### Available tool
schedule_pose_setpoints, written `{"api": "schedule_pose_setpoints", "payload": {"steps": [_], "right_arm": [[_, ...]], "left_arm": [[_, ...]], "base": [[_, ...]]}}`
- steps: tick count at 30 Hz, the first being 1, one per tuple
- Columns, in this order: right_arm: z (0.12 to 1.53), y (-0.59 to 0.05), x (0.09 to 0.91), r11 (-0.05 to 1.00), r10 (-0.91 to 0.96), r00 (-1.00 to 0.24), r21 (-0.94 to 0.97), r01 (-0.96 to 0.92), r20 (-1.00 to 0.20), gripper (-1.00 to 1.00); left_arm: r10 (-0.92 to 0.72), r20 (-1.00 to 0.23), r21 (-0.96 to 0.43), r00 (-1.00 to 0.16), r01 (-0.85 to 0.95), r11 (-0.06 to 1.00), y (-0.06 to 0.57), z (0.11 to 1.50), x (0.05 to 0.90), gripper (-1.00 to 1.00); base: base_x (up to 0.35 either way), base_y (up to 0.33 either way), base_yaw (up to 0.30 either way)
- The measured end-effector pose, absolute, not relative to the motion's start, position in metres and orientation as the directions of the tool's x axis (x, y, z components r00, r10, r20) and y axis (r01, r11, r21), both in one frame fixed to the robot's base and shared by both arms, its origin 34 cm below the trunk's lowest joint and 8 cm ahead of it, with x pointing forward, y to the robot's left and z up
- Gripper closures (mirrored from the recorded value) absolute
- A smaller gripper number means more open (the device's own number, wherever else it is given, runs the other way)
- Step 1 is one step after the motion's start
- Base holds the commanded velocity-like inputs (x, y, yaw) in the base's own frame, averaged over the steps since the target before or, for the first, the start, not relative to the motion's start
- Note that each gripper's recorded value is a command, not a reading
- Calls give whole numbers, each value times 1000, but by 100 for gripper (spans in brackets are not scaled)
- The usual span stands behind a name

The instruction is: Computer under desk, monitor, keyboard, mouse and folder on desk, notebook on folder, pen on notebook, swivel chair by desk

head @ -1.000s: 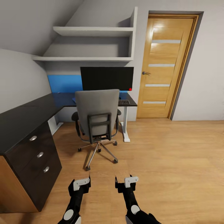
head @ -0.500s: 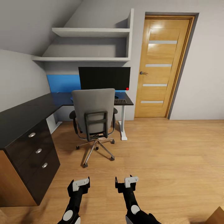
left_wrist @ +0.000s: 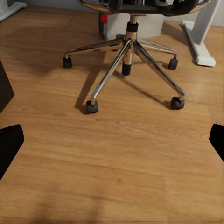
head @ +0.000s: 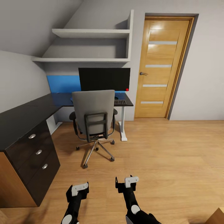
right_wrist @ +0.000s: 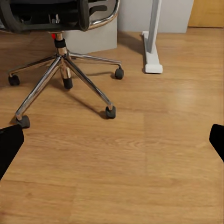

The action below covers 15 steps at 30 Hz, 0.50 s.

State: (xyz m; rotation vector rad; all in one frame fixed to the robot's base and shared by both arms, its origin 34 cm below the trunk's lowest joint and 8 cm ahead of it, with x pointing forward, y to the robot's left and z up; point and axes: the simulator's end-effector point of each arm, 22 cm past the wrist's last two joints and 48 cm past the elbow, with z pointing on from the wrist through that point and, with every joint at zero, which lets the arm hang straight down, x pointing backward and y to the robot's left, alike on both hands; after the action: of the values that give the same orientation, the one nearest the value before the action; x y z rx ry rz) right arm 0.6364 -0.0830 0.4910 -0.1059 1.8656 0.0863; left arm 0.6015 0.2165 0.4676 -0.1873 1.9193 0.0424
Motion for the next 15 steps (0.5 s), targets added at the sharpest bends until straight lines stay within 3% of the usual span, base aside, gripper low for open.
{"api": "schedule_pose_setpoints", "payload": {"steps": [10, 15], "right_arm": [[512, -82, 641, 992, -28, -292, 8, -122, -956, -100], [489, -104, 626, 993, -82, -360, -45, -110, -929, -100]], "left_arm": [[-106, -921, -47, -375, -162, 986, 222, 473, 596, -100], [-90, -894, -16, -439, -170, 985, 230, 456, 579, -100]], "base": [[0, 0, 0], [0, 0, 0]]}}
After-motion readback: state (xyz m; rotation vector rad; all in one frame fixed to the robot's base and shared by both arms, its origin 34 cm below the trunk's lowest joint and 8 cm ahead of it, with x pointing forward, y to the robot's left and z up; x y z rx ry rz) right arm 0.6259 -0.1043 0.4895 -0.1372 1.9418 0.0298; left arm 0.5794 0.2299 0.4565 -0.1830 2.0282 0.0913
